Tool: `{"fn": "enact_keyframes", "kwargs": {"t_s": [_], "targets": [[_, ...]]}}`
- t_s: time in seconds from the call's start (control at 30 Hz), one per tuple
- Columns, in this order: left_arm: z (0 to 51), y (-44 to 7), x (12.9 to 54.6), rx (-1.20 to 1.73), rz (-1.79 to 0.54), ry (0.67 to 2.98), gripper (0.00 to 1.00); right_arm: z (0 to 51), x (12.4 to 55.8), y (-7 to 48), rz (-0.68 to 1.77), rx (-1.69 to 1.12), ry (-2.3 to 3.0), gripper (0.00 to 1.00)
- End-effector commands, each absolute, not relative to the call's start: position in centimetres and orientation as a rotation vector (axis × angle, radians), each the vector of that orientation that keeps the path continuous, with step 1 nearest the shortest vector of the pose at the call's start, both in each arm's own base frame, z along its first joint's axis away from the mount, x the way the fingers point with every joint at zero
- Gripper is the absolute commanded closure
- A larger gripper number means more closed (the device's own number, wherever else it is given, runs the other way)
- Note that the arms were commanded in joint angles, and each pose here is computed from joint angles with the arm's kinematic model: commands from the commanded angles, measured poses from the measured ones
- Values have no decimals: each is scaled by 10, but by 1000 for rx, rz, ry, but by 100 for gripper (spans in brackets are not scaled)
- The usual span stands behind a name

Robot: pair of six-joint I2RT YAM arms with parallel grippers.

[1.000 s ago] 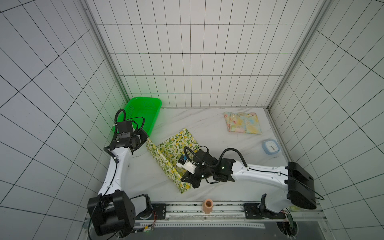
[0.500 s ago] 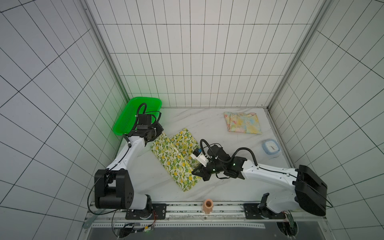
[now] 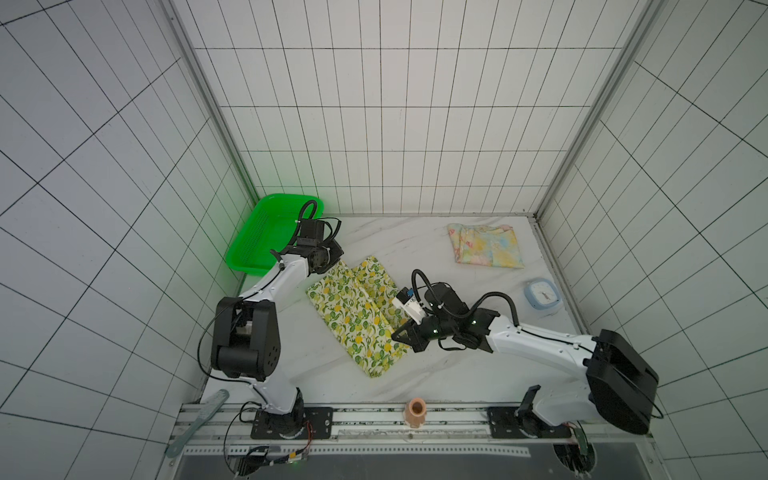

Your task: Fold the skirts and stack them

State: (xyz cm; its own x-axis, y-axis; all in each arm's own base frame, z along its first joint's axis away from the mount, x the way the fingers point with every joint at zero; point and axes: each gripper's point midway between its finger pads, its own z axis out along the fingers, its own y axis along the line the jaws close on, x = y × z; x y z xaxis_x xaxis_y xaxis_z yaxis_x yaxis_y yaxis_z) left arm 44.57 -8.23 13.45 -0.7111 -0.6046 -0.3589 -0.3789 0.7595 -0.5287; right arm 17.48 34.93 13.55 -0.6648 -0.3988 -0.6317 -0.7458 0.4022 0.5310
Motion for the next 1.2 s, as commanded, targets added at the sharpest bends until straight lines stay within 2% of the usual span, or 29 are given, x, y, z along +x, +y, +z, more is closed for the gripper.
{"fn": "enact_keyframes", "kwargs": {"t_s": [0.0, 0.3, 1.17], "targets": [[160, -70, 483, -739, -548, 2283, 100, 104, 154, 335, 1218, -1015, 2395, 100], [166, -87, 503, -709, -589, 2262, 100, 93, 165, 331, 1238, -972, 2435, 100], [134, -164, 543, -640, -669, 2326, 100, 73, 172, 296, 1340, -815, 2514, 100]]}}
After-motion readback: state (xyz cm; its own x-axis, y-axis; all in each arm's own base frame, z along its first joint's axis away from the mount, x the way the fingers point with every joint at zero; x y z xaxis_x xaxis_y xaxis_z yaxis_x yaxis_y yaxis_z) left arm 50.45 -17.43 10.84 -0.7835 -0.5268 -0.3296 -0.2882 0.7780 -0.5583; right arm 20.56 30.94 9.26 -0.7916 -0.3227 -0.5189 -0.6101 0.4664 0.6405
